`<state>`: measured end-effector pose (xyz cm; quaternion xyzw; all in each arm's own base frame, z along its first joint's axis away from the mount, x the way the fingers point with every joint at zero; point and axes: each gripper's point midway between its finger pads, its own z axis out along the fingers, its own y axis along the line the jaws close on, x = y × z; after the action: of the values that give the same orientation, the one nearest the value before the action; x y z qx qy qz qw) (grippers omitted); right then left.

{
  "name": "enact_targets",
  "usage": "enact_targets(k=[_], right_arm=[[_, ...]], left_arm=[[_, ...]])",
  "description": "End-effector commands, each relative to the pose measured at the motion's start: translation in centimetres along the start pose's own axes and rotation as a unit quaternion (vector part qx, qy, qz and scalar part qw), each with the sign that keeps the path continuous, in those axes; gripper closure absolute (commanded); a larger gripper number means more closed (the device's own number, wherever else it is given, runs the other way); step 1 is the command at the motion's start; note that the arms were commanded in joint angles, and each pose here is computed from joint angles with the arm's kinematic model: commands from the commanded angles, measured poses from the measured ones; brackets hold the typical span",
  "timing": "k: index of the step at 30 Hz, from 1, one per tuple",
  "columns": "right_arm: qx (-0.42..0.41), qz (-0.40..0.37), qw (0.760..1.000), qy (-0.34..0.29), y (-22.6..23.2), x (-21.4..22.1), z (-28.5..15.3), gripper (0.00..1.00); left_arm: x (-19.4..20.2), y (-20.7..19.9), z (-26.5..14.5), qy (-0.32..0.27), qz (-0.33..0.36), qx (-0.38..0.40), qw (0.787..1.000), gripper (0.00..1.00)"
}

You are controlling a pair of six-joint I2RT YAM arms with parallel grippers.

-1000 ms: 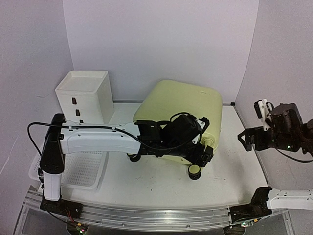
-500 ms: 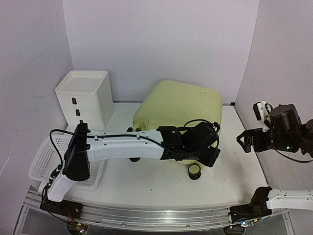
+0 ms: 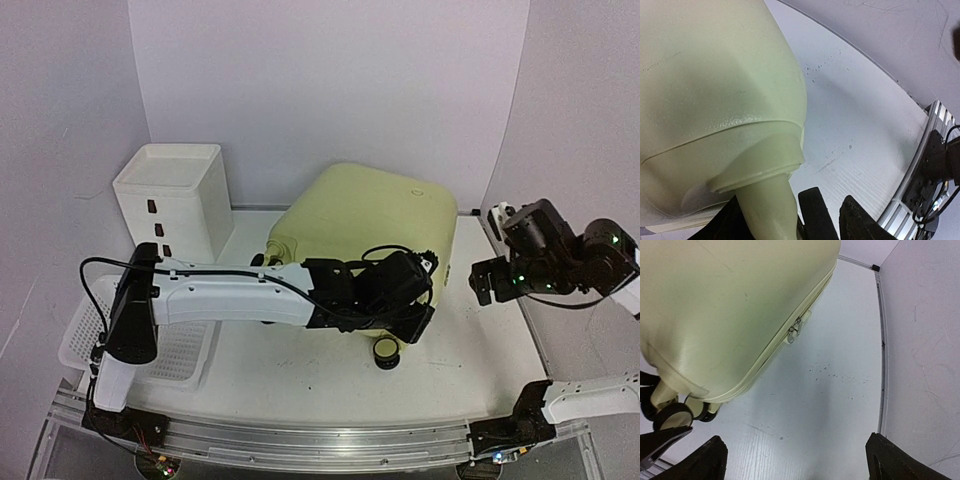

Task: Open, take out, and arrange the luggage

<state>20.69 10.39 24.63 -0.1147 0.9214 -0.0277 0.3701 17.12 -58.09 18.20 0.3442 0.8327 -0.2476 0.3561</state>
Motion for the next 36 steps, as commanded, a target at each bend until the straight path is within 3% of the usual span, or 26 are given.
enact_targets(k=[1,4,7,9,13,16,19,20,24,29,33,36], right_arm=[[0.057,-0.020,0.998,-0.030,-0.8,-5.0,0.4,0.02],[-0.016,0.058,0.998,0.017,-1.0,-7.7,3.3,0.02],[-0.124,0.140,0.981,0.050,-0.9,-10.5,6.2,0.02],[-0.149,0.167,0.973,0.056,-1.8,-12.7,7.9,0.02],[-0.240,0.259,0.933,0.071,-3.0,-17.5,11.7,0.02],[-0.307,0.291,0.902,0.086,-2.8,-20.6,15.4,0.02],[-0.357,0.305,0.877,0.099,-2.3,-22.1,17.6,0.02],[-0.368,0.300,0.874,0.102,-2.0,-22.1,18.0,0.02],[-0.413,0.297,0.852,0.125,-0.6,-21.2,18.8,0.02],[-0.418,0.282,0.851,0.147,0.2,-18.0,17.9,0.02],[-0.429,0.278,0.846,0.151,0.9,-15.8,16.0,0.02],[-0.421,0.278,0.848,0.161,1.2,-13.8,15.4,0.02]], left_arm=[[3.8,-1.9,-3.9,0.061,0.063,0.042,0.995,0.73],[5.6,-2.3,-5.9,0.077,0.071,0.055,0.993,0.73],[7.4,-1.0,-7.8,0.090,0.063,0.049,0.993,0.72],[8.5,0.3,-9.0,0.098,0.055,0.040,0.993,0.71],[10.9,2.9,-11.0,0.116,0.040,0.016,0.992,0.64],[11.7,4.2,-12.8,0.122,0.019,0.012,0.992,0.42],[10.8,4.1,-15.5,0.114,-0.001,0.042,0.993,0.03],[10.3,4.3,-16.4,0.109,-0.014,0.050,0.993,0.01],[7.4,6.8,-19.2,0.092,-0.106,0.092,0.986,0.01],[1.9,13.3,-21.0,-0.001,-0.193,0.054,0.980,0.01],[-0.2,17.6,-18.8,-0.014,-0.271,0.035,0.962,0.00],[-1.6,18.4,-15.8,-0.006,-0.278,0.042,0.960,0.01]])
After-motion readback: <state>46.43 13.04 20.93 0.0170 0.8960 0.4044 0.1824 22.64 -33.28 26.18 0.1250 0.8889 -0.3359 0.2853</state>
